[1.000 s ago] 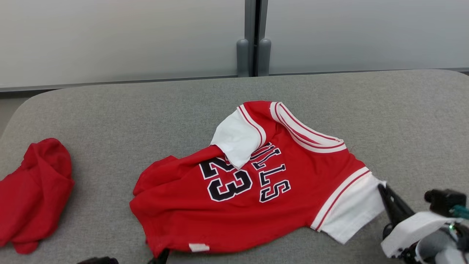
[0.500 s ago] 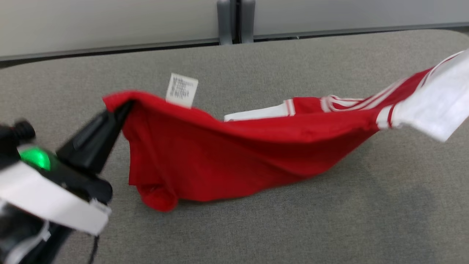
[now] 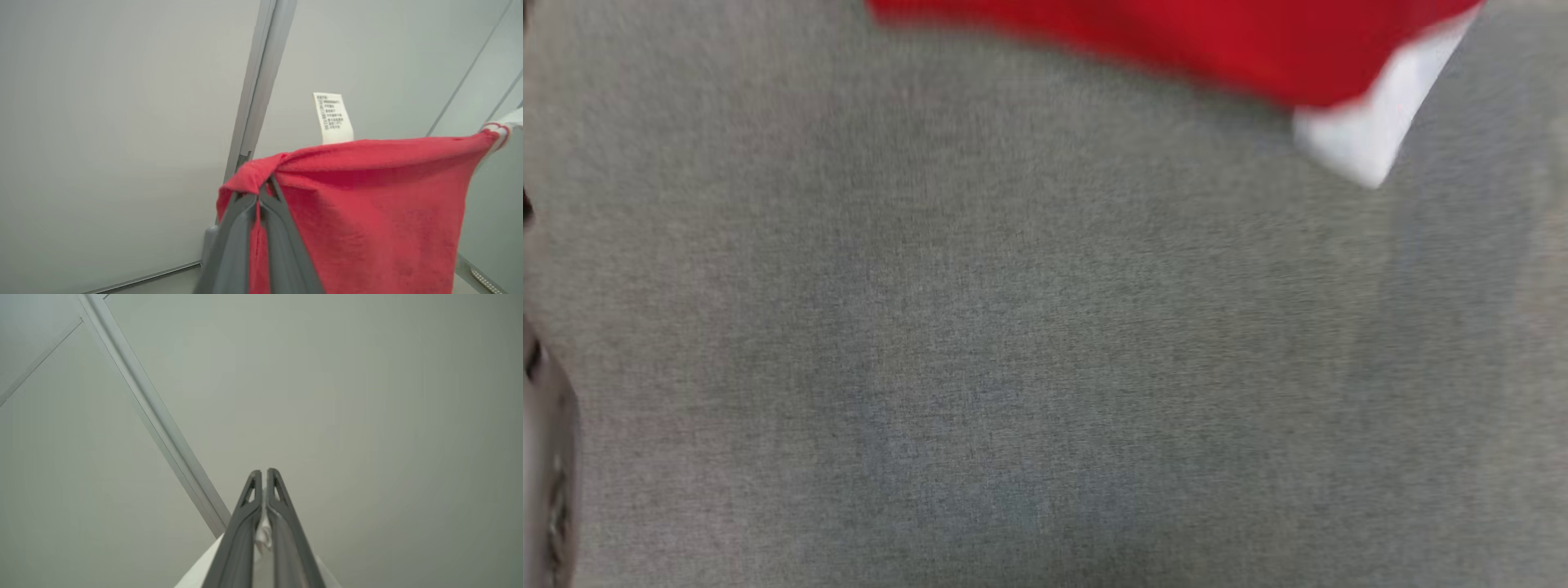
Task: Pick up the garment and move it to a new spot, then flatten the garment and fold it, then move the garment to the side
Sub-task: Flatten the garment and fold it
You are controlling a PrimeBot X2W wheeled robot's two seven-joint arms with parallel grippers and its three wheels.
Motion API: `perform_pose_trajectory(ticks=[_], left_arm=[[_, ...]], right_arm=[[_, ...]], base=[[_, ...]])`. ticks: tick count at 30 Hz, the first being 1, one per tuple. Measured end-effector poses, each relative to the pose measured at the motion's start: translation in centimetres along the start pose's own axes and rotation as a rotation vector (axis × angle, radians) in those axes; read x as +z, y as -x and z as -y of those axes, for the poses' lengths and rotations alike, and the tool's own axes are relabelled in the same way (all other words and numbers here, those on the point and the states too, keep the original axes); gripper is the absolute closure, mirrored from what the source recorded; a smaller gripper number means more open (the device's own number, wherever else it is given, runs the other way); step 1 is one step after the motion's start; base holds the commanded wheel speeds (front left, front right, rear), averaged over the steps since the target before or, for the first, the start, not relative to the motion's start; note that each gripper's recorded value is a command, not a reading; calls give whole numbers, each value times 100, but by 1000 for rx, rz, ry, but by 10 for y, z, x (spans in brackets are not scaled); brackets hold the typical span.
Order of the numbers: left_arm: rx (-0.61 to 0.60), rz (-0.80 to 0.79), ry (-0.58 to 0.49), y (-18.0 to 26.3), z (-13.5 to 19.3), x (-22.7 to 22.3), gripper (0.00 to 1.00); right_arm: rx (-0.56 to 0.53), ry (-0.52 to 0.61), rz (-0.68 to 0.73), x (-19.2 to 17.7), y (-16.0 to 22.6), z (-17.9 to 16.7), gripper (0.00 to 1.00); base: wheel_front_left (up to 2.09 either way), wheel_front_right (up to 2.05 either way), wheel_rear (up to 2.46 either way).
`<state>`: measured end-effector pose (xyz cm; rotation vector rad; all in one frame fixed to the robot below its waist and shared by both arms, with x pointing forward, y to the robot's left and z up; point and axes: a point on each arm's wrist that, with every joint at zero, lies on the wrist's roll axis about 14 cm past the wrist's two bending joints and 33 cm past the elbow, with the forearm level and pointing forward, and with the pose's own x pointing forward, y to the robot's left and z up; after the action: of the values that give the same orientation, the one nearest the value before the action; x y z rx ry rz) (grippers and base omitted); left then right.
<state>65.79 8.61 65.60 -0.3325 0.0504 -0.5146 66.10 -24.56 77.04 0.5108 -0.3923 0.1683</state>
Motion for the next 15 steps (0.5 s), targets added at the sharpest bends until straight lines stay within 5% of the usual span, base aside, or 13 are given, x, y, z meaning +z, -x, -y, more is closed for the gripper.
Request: perform_pose_trajectory(ticks=[8, 15], left_arm=[[127, 61, -74, -57, -65, -32, 100], [199, -102, 15, -39, -96, -156, 100]], right_arm=[[-2, -56, 18, -70, -56, -2, 100], [-76, -139, -192, -188, 14, 48, 100]], base=[[0, 0, 0], [0, 0, 0]])
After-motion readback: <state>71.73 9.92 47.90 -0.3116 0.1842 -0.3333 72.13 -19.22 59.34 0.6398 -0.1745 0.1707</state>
